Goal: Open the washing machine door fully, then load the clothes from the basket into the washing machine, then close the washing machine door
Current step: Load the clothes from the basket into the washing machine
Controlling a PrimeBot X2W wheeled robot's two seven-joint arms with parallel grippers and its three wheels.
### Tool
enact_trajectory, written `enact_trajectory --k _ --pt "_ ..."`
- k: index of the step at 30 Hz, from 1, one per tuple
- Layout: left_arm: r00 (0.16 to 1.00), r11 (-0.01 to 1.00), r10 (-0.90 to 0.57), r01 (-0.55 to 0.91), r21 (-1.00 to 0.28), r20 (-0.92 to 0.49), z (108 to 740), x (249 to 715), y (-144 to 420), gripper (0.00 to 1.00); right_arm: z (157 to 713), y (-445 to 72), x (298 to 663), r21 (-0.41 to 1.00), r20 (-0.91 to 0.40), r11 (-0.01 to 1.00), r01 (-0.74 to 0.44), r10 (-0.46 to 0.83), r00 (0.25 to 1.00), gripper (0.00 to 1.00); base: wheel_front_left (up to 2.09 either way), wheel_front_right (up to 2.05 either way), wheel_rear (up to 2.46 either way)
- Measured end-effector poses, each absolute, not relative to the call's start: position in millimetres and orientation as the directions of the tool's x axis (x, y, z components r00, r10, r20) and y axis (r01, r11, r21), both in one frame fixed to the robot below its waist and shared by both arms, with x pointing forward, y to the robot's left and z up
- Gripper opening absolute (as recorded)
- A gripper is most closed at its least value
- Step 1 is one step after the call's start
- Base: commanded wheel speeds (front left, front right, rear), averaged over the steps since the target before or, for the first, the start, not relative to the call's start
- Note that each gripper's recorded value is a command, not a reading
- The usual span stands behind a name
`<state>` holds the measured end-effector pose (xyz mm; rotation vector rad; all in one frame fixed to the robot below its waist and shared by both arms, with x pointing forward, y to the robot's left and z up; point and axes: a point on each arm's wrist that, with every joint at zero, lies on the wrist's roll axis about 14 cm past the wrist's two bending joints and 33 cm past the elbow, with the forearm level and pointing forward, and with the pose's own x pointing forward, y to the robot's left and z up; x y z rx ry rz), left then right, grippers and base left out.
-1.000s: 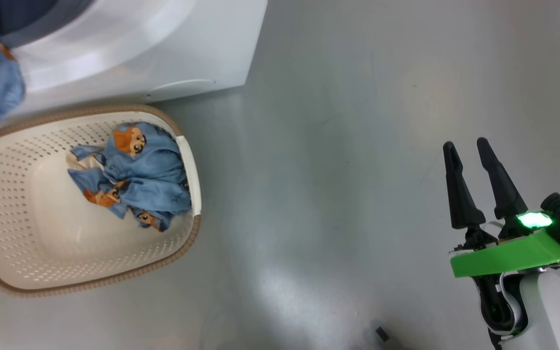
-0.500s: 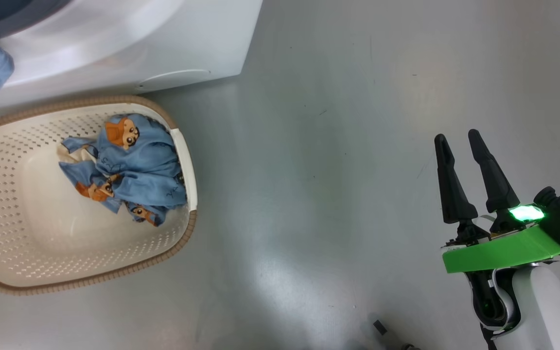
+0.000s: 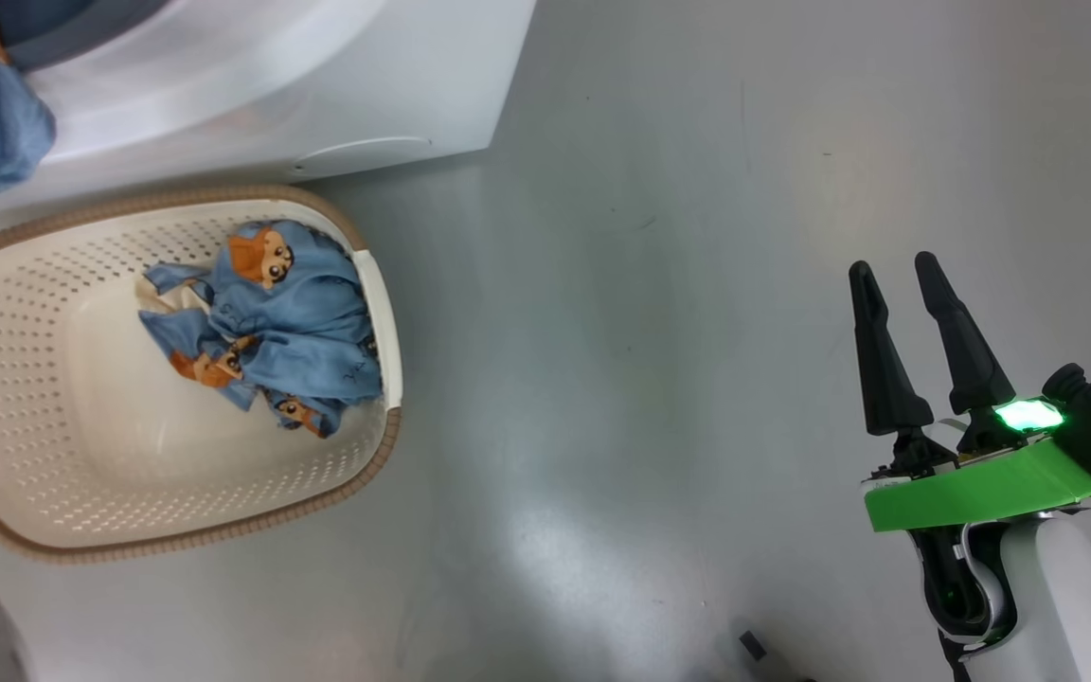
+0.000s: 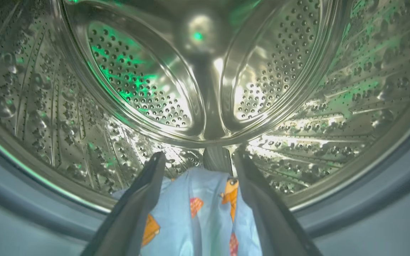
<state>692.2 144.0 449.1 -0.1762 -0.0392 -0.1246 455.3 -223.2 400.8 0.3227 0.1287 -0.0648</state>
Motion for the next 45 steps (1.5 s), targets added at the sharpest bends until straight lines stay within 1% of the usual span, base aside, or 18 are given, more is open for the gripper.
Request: enact_trajectory --k 5,11,18,27,35,39,45 --pt "0.993 0.976 -0.122 0.12 -0.184 -0.002 427.3 666.1 143.6 1.0 402.8 -218.3 459.8 0.31 -0.126 0.949 0.06 -0.022 0.992 1.0 0.0 0.0 0.0" --pt "0.994 0.977 -0.102 0.096 -0.19 -0.024 415.1 638.7 153.6 1.0 403.1 -216.7 465.7 0.308 -0.117 0.95 0.044 -0.008 0.993 1.0 0.0 0.0 0.0" --pt "0.994 0.979 -0.066 0.048 -0.198 -0.082 391.3 590.6 168.6 1.0 404.0 -209.2 472.0 0.31 -0.107 0.951 0.011 0.023 0.994 1.0 0.0 0.0 0.0" --pt "0.992 0.982 -0.03 0.007 -0.187 -0.123 380.9 533.4 183.4 1.0 410.3 -206.1 475.2 0.3 -0.09 0.954 -0.018 0.047 0.995 1.0 0.0 0.0 0.0" --pt "0.99 0.981 -0.01 -0.017 -0.191 -0.137 382.3 494.0 186.9 1.0 411.3 -206.2 471.5 0.291 -0.094 0.956 -0.027 0.057 0.994 1.0 0.0 0.0 0.0" --pt "0.99 0.981 -0.004 -0.025 -0.195 -0.143 383.6 482.2 187.1 1.0 413.1 -204.3 472.1 0.291 -0.09 0.956 -0.036 0.065 0.994 1.0 0.0 0.0 0.0" --pt "0.991 0.98 -0.004 -0.023 -0.199 -0.135 387.3 480.6 185.9 1.0 415.0 -202.7 472.0 0.29 -0.086 0.956 -0.044 0.071 0.994 1.0 0.0 0.0 0.0"
